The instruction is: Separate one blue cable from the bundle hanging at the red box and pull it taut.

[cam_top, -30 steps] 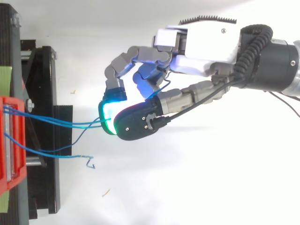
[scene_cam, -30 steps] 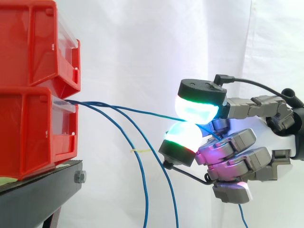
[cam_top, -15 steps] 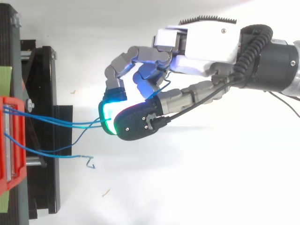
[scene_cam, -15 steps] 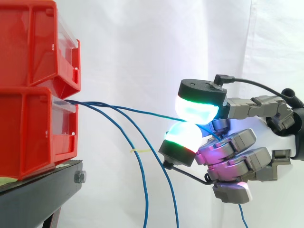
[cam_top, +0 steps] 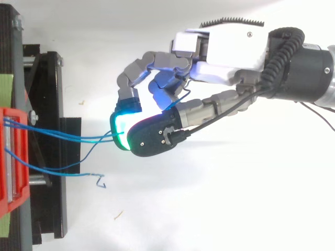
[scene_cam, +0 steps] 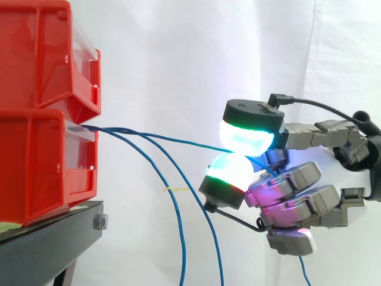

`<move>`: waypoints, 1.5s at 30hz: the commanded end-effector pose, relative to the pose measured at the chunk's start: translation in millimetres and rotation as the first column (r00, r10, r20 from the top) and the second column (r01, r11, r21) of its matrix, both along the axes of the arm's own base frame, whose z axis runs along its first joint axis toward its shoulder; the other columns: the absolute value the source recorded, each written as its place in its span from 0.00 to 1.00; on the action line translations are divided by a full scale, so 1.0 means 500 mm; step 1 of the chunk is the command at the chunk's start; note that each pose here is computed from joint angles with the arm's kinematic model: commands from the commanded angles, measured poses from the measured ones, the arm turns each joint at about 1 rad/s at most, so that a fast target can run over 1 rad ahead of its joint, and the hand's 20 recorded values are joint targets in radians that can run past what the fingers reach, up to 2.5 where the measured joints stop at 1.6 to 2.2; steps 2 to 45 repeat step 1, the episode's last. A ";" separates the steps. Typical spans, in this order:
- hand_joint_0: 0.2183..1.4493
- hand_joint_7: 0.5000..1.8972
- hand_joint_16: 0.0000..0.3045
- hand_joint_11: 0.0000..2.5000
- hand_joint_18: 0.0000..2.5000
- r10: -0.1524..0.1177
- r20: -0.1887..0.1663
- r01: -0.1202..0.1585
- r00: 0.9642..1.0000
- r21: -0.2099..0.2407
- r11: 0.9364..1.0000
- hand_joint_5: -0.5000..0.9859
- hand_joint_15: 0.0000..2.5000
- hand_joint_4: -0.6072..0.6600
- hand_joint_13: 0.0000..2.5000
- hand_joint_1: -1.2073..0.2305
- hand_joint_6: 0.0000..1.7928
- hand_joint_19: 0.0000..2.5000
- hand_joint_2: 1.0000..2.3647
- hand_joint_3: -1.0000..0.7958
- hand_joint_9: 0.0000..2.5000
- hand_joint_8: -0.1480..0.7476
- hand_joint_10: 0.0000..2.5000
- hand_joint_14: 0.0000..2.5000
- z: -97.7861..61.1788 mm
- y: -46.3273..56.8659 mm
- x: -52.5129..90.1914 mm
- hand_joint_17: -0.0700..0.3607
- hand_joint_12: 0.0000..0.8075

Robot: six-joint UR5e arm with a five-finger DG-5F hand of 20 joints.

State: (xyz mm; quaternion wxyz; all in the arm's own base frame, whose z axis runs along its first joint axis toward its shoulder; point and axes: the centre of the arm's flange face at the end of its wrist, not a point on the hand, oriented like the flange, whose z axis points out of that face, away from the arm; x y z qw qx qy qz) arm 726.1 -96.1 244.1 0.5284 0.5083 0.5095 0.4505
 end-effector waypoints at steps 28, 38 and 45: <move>0.37 0.41 0.18 0.42 0.48 0.000 -0.001 0.000 1.000 0.000 1.000 0.21 0.46 0.52 0.39 0.30 0.51 0.40 0.00 0.50 0.30 0.66 0.73 0.49 -0.001 0.000 0.000 0.45 0.58; 0.37 0.41 0.18 0.42 0.48 0.000 -0.001 0.000 1.000 0.000 1.000 0.21 0.46 0.52 0.39 0.30 0.51 0.40 0.00 0.50 0.30 0.66 0.73 0.49 -0.001 0.000 0.000 0.45 0.58; 0.37 0.41 0.18 0.42 0.48 0.000 -0.001 0.000 1.000 0.000 1.000 0.21 0.46 0.52 0.39 0.30 0.51 0.40 0.00 0.50 0.30 0.66 0.73 0.49 -0.001 0.000 0.000 0.45 0.58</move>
